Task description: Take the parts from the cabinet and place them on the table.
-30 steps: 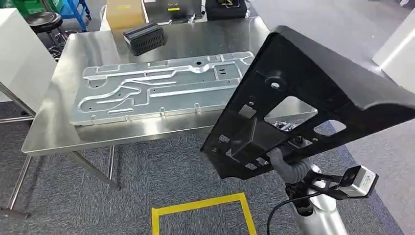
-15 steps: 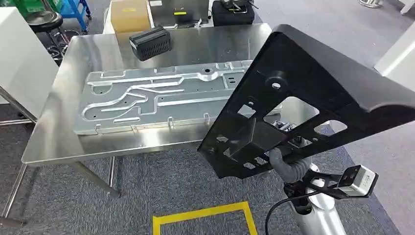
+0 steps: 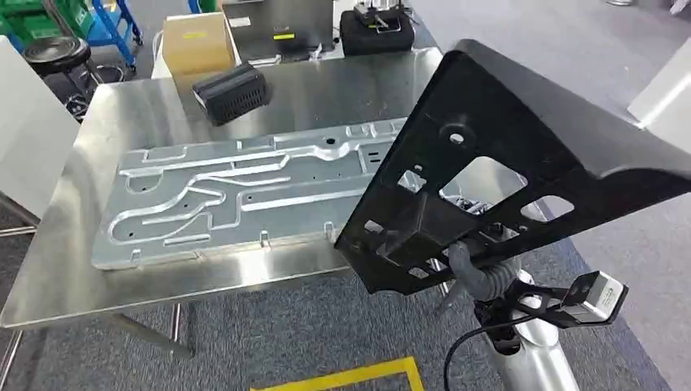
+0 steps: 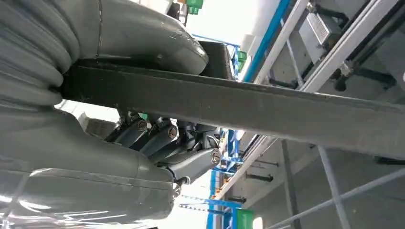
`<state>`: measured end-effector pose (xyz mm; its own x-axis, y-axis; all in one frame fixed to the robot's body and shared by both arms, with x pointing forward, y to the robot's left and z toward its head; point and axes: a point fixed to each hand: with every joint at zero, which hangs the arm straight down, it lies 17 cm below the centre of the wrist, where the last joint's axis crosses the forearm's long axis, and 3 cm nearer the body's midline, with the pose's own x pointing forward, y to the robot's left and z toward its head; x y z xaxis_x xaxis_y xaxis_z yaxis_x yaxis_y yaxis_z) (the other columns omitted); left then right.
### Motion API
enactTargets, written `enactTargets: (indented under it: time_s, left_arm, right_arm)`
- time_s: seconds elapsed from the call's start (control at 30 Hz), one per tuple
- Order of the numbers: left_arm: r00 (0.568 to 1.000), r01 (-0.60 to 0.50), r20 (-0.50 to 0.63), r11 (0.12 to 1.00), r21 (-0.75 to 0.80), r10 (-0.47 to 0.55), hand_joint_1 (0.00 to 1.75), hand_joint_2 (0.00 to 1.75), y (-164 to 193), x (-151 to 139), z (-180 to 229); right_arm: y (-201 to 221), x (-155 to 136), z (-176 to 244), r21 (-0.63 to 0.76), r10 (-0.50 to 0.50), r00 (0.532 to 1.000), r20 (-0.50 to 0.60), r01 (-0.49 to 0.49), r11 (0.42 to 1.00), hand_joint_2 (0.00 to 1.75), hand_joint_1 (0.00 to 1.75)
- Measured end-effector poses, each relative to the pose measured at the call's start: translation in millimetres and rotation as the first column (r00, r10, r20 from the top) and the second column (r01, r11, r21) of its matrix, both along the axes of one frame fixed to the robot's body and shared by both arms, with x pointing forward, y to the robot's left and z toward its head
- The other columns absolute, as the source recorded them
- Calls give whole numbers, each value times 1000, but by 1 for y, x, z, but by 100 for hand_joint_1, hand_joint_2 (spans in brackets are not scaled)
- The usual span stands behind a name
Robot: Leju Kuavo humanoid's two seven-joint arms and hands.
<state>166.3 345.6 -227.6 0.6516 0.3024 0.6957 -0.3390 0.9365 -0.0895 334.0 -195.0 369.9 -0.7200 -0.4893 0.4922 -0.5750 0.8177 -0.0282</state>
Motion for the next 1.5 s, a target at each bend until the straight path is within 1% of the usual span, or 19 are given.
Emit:
enactTargets:
  time_s: [0.1, 0.27, 0.37, 0.47, 0.53, 0.57, 0.63, 0.67, 0.73, 0.77, 0.8, 0.87, 1.17, 1.2, 1.27, 1.33, 1.37, 1.47, 1.5]
  left_arm:
    - [1000, 1, -1, 1000, -1, -1, 0, 0, 0, -1, 0]
    - [1000, 0, 11, 1000, -3, 0, 0, 0, 0, 6, 2]
    - [1000, 0, 1, 1000, 4, 0, 0, 0, 0, 3, 1]
    - [1000, 1, 1, 1000, 5, -1, 0, 0, -1, 4, 0]
    - [1000, 4, 4, 1000, 6, -4, 0, 0, -2, 5, 1]
    - [1000, 4, 9, 1000, 7, -4, 0, 0, -2, 7, 2]
    - [1000, 8, 21, 1000, 8, -9, 0, 0, -2, 8, 3]
    - [999, 16, 28, 1000, 6, -16, 0, 0, -3, 10, 4]
    - [999, 32, 42, 999, 3, -32, 0, 0, -5, 19, 7]
    - [998, 36, 44, 999, 4, -36, 0, 0, -5, 21, 8]
    - [998, 37, 47, 999, 3, -37, 0, 0, -5, 24, 8]
    - [998, 40, 45, 999, 4, -40, 0, 0, -6, 23, 8]
    - [998, 43, 46, 999, 13, -43, 0, 0, -2, 24, 9]
    - [998, 44, 47, 999, 10, -44, 0, 0, -3, 25, 9]
    - [997, 52, 54, 999, 10, -52, 0, 0, -4, 29, 10]
    - [996, 61, 57, 998, 10, -62, 0, 0, -7, 35, 11]
    - [996, 66, 57, 998, 10, -67, 0, 0, -9, 37, 11]
    - [996, 68, 62, 998, 5, -68, 0, 0, -14, 43, 13]
    - [995, 67, 67, 998, 1, -67, 0, 0, -16, 45, 14]
  right_arm:
    - [1, 1, 0, -5, -2, 1000, 1, 2, 1000, 175, 173]
    - [1, 3, 4, -12, -15, 1000, 13, 15, 1000, 175, 173]
    - [4, 8, 2, -56, -86, 996, 24, 87, 995, 175, 173]
    - [3, 13, 19, -85, -168, 982, 88, 175, 981, 175, 173]
    - [0, 25, 37, -106, -265, 954, 143, 281, 954, 175, 173]
    - [-3, 34, 51, -118, -333, 925, 182, 357, 927, 175, 173]
    - [-12, 63, 84, -155, -499, 824, 268, 548, 822, 175, 173]
    - [-17, 75, 103, -157, -552, 777, 302, 612, 775, 175, 173]
    - [-25, 99, 151, -139, -625, 694, 358, 701, 699, 175, 173]
    - [-27, 105, 168, -127, -637, 676, 370, 717, 686, 175, 173]
    - [-27, 108, 182, -114, -642, 663, 384, 724, 680, 175, 173]
    - [-25, 115, 192, -112, -648, 655, 389, 732, 672, 175, 173]
    - [-21, 129, 195, -137, -647, 654, 391, 737, 662, 175, 173]
    - [-22, 130, 195, -144, -657, 641, 397, 750, 646, 175, 173]
    - [-21, 137, 203, -159, -682, 600, 418, 787, 595, 175, 173]
    - [-16, 159, 208, -216, -712, 545, 441, 835, 506, 175, 173]
    - [-10, 171, 207, -258, -716, 527, 459, 849, 460, 175, 173]
    - [29, 213, 187, -412, -676, 509, 532, 854, 318, 175, 173]
    - [53, 227, 169, -479, -634, 524, 568, 837, 263, 175, 173]
